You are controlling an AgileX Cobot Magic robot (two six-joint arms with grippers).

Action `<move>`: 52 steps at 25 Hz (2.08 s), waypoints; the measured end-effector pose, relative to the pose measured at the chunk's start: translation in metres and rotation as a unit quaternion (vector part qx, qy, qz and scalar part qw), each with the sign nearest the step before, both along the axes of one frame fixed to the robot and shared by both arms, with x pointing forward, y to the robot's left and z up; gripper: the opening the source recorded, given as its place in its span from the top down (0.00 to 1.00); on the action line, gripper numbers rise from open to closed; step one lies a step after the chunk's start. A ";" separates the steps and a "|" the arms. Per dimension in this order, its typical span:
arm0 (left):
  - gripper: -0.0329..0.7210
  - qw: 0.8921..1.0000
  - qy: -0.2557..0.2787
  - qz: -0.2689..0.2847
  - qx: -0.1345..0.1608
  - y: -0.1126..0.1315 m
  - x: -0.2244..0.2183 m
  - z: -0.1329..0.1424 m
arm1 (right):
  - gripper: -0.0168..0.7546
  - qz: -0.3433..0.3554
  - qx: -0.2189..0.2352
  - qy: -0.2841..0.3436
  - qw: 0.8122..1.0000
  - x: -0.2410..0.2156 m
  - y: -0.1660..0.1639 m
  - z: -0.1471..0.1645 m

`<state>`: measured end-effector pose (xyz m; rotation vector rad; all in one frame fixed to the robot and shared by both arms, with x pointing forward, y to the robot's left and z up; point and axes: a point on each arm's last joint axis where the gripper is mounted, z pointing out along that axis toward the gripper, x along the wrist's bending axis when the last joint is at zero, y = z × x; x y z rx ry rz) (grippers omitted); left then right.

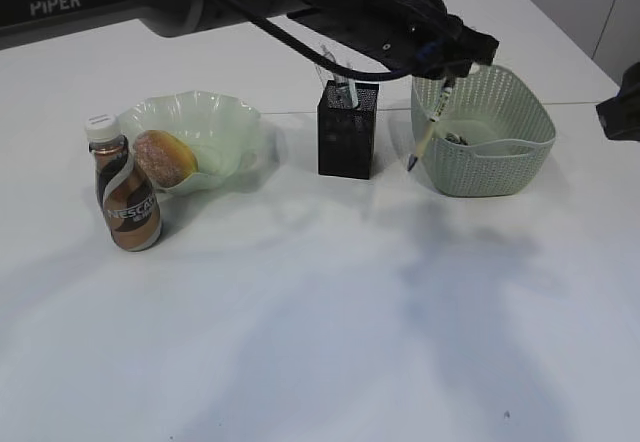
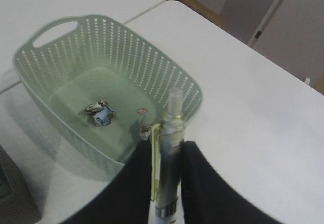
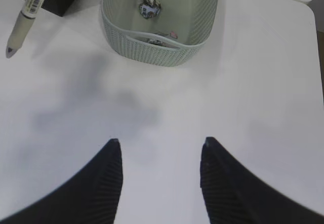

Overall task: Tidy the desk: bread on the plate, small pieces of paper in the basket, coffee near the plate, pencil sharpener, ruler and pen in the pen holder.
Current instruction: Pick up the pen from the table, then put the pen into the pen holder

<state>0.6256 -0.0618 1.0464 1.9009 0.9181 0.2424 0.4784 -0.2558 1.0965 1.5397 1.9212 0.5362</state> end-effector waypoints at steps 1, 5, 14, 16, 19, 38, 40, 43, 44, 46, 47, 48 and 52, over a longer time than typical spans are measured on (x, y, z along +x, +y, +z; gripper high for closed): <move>0.84 1.000 -0.001 0.004 -0.002 0.002 0.002 0.000 | 0.46 0.001 0.000 -0.001 1.000 0.000 0.000 0.000; 0.84 1.000 -0.005 0.025 -0.012 0.020 0.014 0.011 | 0.46 0.002 0.001 -0.004 1.000 0.001 0.000 -0.001; 0.84 0.995 -0.039 -0.063 -0.070 0.059 0.019 0.058 | 0.46 0.005 0.004 -0.010 1.000 0.001 0.001 0.000; 0.84 0.989 -0.047 -0.100 -0.094 0.063 0.019 0.064 | 0.46 0.005 0.004 -0.011 1.000 0.001 0.001 0.000; 0.84 0.981 -0.066 -0.135 -0.121 0.073 0.022 0.069 | 0.46 0.005 0.004 -0.011 1.000 0.001 0.001 0.000; 0.84 0.963 -0.109 -0.150 -0.195 0.118 0.064 0.047 | 0.46 0.006 0.004 -0.012 1.000 0.002 0.001 0.000; 0.84 0.962 -0.116 -0.160 -0.188 0.117 0.066 0.039 | 0.46 0.006 0.001 -0.013 1.000 0.002 0.001 0.001; 0.84 0.960 -0.127 -0.171 -0.184 0.120 0.069 0.032 | 0.46 0.005 -0.003 -0.010 1.000 0.001 0.000 0.000; 0.84 0.959 -0.129 -0.171 -0.187 0.121 0.071 0.030 | 0.46 0.005 -0.003 -0.010 1.000 0.001 0.000 0.000; 0.84 0.956 -0.133 -0.169 -0.201 0.125 0.075 0.025 | 0.46 0.004 -0.003 -0.008 1.000 0.001 0.000 0.000; 0.84 0.954 -0.134 -0.166 -0.210 0.127 0.078 0.023 | 0.46 0.004 -0.004 -0.008 1.000 0.001 0.000 0.000; 0.84 0.953 -0.138 -0.162 -0.216 0.130 0.081 0.020 | 0.46 0.004 -0.004 -0.008 1.000 0.001 0.000 0.000; 0.84 0.950 -0.156 -0.149 -0.227 0.142 0.091 0.012 | 0.46 0.004 -0.004 -0.008 1.000 0.001 0.000 0.000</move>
